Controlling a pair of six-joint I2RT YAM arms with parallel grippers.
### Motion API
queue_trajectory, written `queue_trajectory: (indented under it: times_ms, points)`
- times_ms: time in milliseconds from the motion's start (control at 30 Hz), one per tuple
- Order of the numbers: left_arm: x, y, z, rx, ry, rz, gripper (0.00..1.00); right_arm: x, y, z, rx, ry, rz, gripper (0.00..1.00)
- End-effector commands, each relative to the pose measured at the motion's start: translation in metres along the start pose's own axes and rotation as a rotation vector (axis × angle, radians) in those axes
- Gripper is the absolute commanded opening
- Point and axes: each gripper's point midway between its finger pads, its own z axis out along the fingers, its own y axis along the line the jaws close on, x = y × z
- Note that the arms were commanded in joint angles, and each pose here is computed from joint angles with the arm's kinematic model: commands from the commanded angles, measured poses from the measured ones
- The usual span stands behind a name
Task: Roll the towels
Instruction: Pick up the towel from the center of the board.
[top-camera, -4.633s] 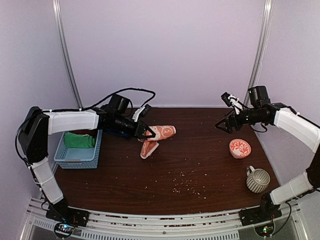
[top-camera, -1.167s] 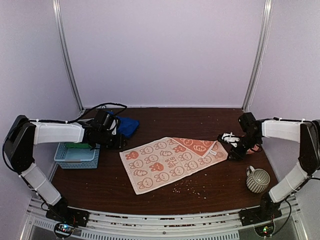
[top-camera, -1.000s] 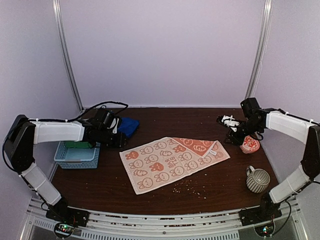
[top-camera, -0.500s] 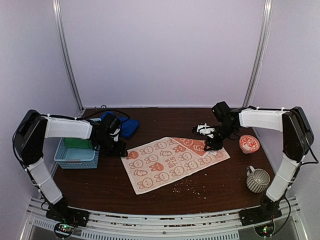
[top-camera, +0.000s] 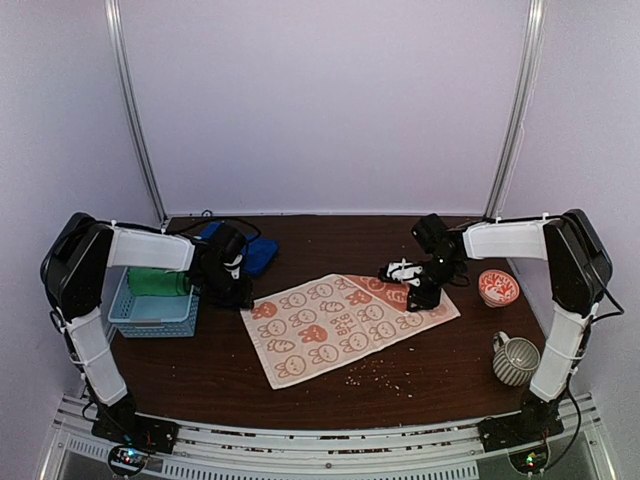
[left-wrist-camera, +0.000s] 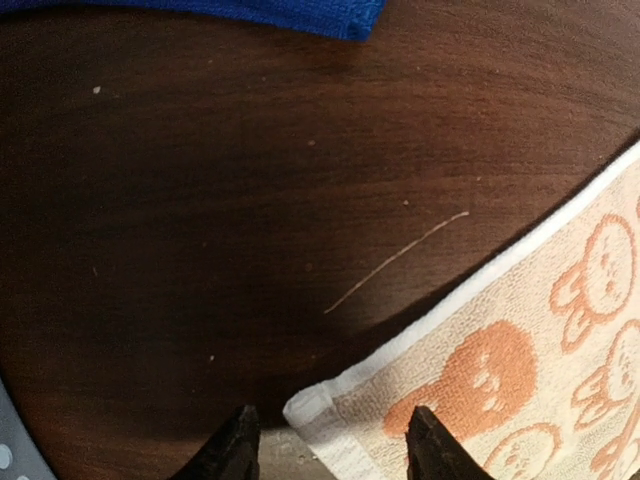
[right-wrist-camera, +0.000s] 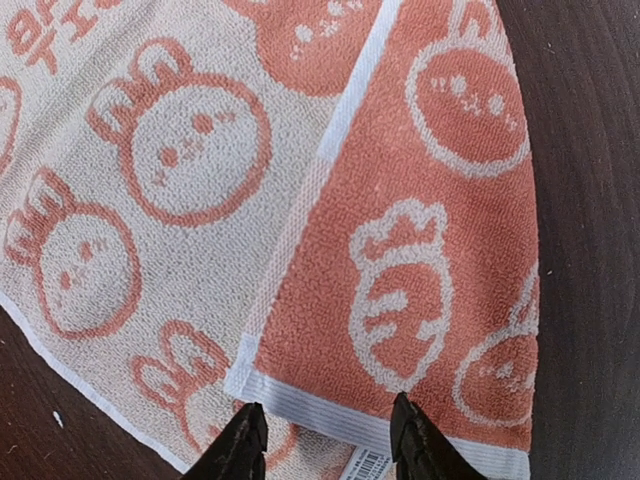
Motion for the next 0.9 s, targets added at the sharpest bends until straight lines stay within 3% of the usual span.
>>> queue_trajectory:
  times_ms: [0,233,633,867]
  points:
    - [-0.011,-0.004,0.006,0.018,-0.016,0.007,0.49,-0.004,0.001,-0.002,-0.015,-0.004,0.008,0.44]
    - [-0.01,-0.005,0.01,0.021,-0.011,0.01,0.43,-0.006,0.015,0.004,-0.091,-0.016,0.013,0.46]
    - [-0.007,-0.006,0.012,0.039,-0.01,0.015,0.28,-0.012,0.009,0.021,-0.079,-0.019,0.077,0.46]
    - [-0.01,-0.008,0.008,0.046,-0.022,0.03,0.21,-0.024,-0.015,0.013,0.019,-0.052,0.142,0.31]
